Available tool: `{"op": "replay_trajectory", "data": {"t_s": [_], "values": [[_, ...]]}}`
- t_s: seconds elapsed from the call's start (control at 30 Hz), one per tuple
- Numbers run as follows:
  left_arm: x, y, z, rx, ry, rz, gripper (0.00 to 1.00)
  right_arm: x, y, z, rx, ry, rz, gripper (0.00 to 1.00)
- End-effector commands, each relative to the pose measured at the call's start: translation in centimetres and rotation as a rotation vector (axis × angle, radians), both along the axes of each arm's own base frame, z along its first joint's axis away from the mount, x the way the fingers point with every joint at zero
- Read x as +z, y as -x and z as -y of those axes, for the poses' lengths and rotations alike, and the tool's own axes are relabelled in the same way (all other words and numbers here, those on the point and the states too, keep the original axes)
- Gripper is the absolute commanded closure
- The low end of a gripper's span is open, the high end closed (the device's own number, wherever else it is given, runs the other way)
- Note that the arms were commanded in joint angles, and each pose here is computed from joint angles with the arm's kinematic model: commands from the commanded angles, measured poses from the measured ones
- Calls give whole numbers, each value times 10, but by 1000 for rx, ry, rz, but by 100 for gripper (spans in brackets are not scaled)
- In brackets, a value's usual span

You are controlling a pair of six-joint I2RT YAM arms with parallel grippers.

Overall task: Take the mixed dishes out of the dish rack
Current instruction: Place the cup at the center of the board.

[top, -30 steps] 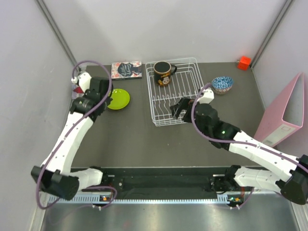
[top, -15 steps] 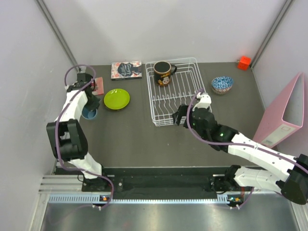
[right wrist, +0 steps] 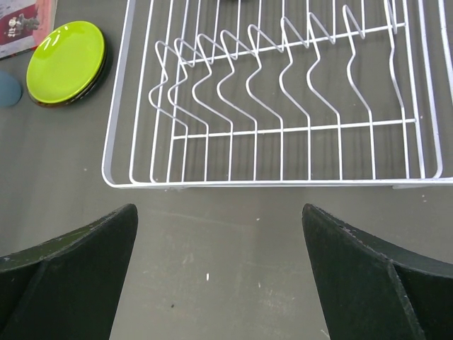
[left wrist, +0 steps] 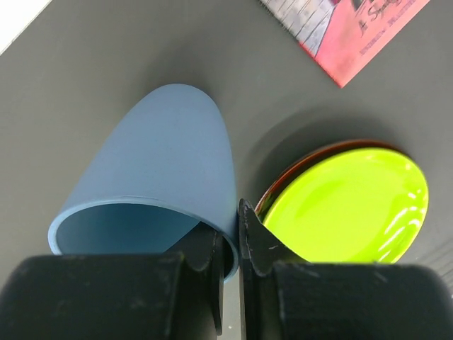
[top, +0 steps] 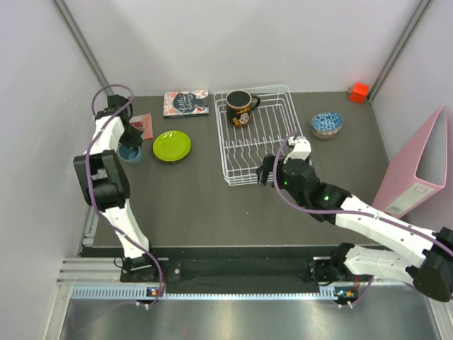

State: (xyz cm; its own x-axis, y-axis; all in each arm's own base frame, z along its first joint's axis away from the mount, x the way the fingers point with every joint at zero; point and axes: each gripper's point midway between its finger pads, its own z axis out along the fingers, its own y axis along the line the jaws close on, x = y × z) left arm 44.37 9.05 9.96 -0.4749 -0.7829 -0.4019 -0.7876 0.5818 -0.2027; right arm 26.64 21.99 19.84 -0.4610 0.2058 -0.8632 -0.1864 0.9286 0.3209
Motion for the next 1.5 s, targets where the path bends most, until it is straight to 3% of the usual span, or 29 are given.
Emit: {"op": "replay_trajectory", "data": {"t_s": [0.0, 0.07, 0.27, 0.53, 0.83, 1.07, 1.47], "values": [[3, -7, -8, -3, 29, -7, 100, 9, -6, 7, -27, -4, 28, 2], [3, -8, -8, -1, 61, -13, 96, 10, -8, 7, -26, -7, 27, 2], [16, 2, 0, 25, 114, -33, 100, 12, -12, 1, -14, -18, 28, 2], [18, 25, 13, 84, 198, -180, 100, 18, -16, -17, 29, -69, 26, 2], [-14, 48, 19, 85, 223, -317, 100, 13, -15, -12, 23, -54, 22, 2], [-10, 42, 16, 67, 204, -255, 99, 3, -14, -13, 28, -50, -1, 2], [18, 37, 20, 2, 207, -184, 70, 2, -13, -25, 68, -71, -13, 2]]}}
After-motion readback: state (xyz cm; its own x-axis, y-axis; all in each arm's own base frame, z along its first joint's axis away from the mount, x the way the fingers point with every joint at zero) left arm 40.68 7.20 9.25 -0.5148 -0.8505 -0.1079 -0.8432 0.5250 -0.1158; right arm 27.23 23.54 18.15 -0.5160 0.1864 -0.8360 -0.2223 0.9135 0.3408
